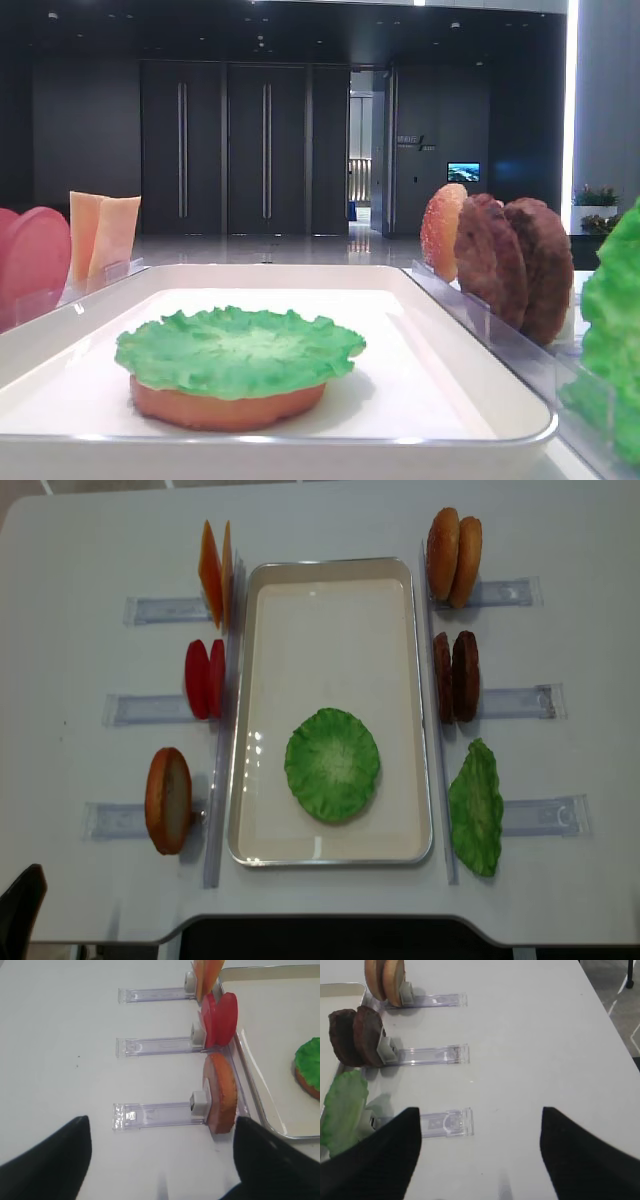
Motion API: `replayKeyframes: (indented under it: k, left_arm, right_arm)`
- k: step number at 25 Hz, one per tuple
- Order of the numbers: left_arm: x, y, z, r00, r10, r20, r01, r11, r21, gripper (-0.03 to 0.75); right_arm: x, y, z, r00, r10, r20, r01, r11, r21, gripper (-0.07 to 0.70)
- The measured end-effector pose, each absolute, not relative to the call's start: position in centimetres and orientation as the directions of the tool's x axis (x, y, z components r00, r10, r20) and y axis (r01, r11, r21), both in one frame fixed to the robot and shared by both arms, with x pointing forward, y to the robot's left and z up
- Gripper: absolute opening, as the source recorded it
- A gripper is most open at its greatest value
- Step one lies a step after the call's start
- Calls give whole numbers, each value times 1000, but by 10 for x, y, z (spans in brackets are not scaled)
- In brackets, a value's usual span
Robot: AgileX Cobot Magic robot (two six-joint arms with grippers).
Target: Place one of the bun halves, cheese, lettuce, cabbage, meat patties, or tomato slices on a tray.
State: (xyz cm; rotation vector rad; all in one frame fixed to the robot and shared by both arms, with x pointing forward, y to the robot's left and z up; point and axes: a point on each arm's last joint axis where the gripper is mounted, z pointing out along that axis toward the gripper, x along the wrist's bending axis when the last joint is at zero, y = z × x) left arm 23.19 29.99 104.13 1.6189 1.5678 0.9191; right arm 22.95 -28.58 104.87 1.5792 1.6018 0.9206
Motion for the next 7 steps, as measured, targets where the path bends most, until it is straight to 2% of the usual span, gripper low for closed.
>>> replayKeyframes:
  k: [7]
  left_arm:
    - [232, 300, 1041, 19, 1000, 23, 509, -30, 861, 692]
  right_arm:
    - [229, -285, 1049, -22, 1000, 12, 504, 1, 863, 479]
